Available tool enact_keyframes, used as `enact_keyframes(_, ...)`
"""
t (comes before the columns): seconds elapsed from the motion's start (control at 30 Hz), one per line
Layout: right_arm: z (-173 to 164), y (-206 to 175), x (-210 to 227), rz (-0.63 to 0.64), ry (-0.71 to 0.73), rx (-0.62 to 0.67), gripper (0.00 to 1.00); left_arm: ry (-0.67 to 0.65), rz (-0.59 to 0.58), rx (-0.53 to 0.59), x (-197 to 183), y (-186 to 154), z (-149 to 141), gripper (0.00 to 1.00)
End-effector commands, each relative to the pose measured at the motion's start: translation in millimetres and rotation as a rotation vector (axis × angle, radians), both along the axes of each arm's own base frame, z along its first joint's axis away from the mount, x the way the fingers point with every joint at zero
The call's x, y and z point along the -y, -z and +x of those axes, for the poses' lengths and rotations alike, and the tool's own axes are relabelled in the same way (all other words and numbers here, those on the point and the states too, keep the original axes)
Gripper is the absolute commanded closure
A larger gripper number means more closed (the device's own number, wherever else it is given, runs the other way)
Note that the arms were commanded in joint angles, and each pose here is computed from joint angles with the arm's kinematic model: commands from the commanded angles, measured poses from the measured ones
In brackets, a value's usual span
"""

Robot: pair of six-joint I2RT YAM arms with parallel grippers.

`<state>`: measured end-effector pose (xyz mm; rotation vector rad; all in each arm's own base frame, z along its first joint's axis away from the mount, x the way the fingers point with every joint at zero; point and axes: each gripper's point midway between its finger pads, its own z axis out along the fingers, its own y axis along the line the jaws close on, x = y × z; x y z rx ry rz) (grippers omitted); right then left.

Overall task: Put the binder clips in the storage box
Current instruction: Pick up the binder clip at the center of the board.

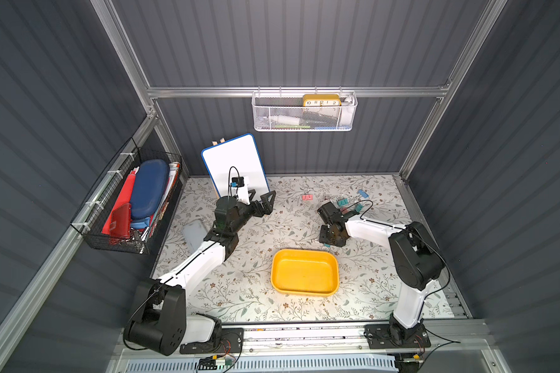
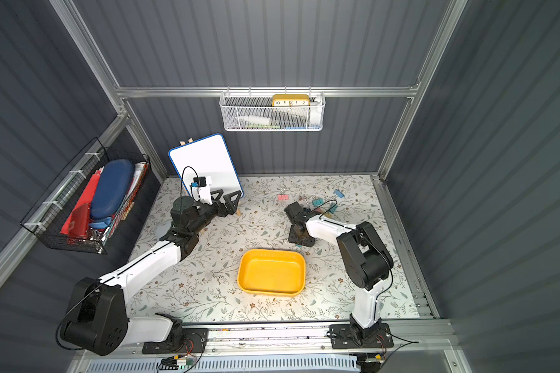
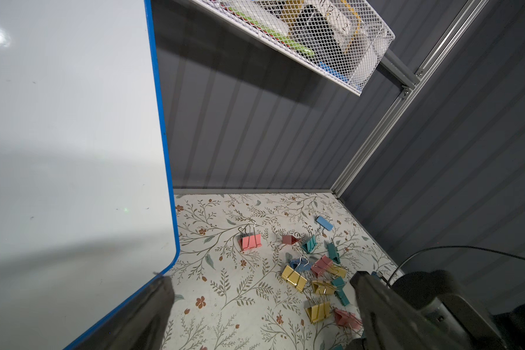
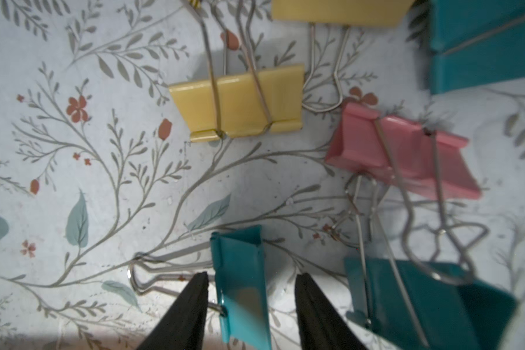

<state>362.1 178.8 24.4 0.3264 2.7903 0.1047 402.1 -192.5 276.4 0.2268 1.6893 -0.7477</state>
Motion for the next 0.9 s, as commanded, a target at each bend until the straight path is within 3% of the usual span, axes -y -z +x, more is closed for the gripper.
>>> enact_keyframes(0.0, 7.8, 0.8, -3.1, 0.011, -0.006, 0.013, 0.56, 0.006, 0.013, 0.017, 1.2, -4.7, -3.1, 0.01)
enact_keyframes(0.27, 7.1, 3.1, -5.4, 0.014, -0.039, 0.007, 0.78, 0.012, 0.018, 0.016, 1.9, -4.7, -4.1, 0.01)
enact_keyframes(0.43, 9.0, -31.3, -6.8, 0.043, -0.064, 0.078, 0.79, 0.019, 0.020, 0.016, 2.8, -7.4, -4.7, 0.01)
enact_keyframes(0.67, -6.2, -108.3, -17.5, 0.242, -0.086, 0.252, 0.79, 0.085, -0.009, -0.038, 17.1, -15.4, -1.9, 0.01)
enact_keyframes(0.87, -28.6, -163.3, -31.6, 0.437, -0.143, 0.378, 0.77, 0.340, -0.071, -0.110, 65.7, -28.6, -25.5, 0.10)
